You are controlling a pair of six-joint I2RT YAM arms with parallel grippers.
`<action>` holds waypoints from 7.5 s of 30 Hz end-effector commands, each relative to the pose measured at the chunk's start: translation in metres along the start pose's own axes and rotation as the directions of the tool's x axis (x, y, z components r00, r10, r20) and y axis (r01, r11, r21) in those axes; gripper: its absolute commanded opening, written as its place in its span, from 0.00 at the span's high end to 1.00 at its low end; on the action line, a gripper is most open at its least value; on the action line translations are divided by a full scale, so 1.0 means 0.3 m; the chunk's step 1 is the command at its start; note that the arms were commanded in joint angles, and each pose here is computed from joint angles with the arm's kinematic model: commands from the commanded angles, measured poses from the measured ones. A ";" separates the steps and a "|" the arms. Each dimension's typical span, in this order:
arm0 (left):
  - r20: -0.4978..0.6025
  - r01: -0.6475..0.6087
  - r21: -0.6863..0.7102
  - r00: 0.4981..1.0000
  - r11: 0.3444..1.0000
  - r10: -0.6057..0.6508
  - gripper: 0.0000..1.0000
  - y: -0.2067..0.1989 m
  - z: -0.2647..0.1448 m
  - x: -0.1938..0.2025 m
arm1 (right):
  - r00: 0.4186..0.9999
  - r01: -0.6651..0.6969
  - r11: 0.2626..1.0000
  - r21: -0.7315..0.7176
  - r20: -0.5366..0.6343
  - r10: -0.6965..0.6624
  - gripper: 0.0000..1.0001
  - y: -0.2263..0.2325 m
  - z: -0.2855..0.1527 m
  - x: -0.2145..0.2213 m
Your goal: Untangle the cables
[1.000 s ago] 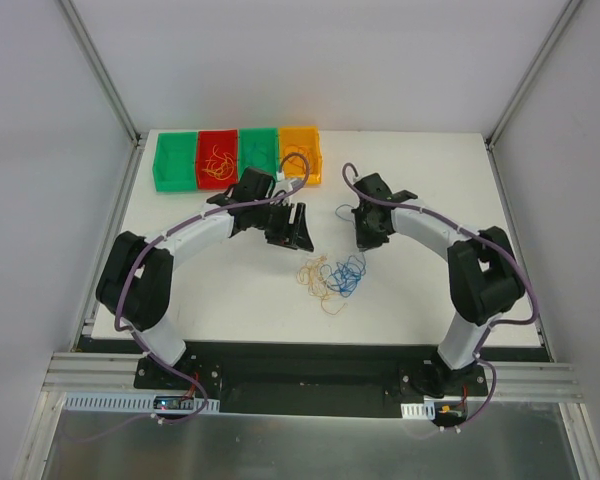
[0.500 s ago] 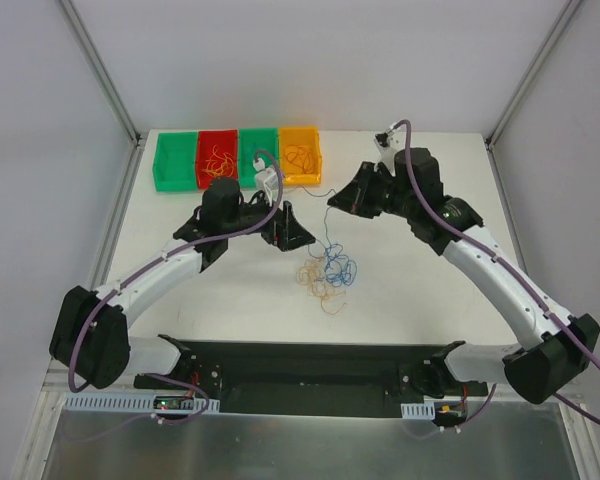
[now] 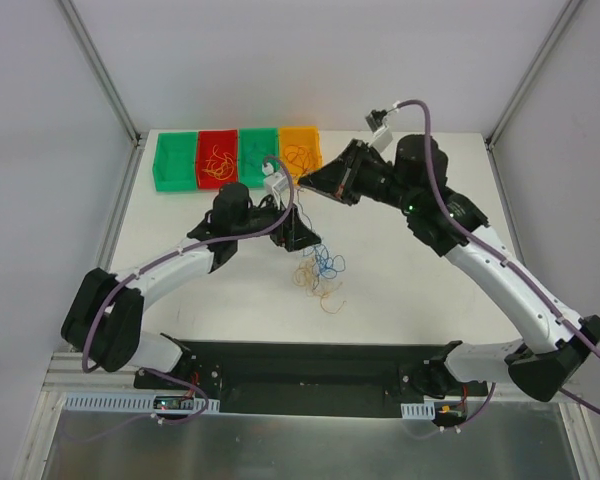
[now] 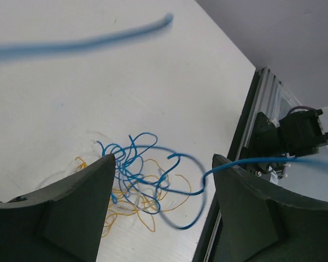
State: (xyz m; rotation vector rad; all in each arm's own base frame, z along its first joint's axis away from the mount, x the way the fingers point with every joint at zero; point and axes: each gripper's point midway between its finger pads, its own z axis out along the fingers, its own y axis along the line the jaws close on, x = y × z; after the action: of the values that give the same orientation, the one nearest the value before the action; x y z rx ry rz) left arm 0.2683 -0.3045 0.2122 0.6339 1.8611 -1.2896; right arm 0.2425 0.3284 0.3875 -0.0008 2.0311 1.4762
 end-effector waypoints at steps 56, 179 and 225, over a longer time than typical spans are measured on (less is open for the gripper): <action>0.252 -0.332 0.158 0.924 0.930 0.287 0.08 -0.305 0.074 -0.227 | 0.493 0.569 0.813 0.121 0.742 -0.455 0.99 0.686 -0.695 -0.624; 0.016 -0.712 -0.327 0.653 0.621 0.757 0.11 -0.211 -0.247 -0.381 | 0.741 0.610 0.621 -0.493 0.075 -0.668 1.00 0.056 0.012 0.026; 0.238 -0.147 -0.832 0.776 0.536 0.583 1.00 0.352 -0.503 -0.938 | 0.914 0.370 0.928 0.043 0.163 -0.372 0.22 -0.517 0.029 -0.381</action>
State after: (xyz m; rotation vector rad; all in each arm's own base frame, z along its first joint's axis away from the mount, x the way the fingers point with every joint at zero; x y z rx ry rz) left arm 0.4234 -0.1257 0.3867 0.1964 1.6218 -0.2550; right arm 0.3710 0.2411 0.3074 -0.3269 1.8257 1.0921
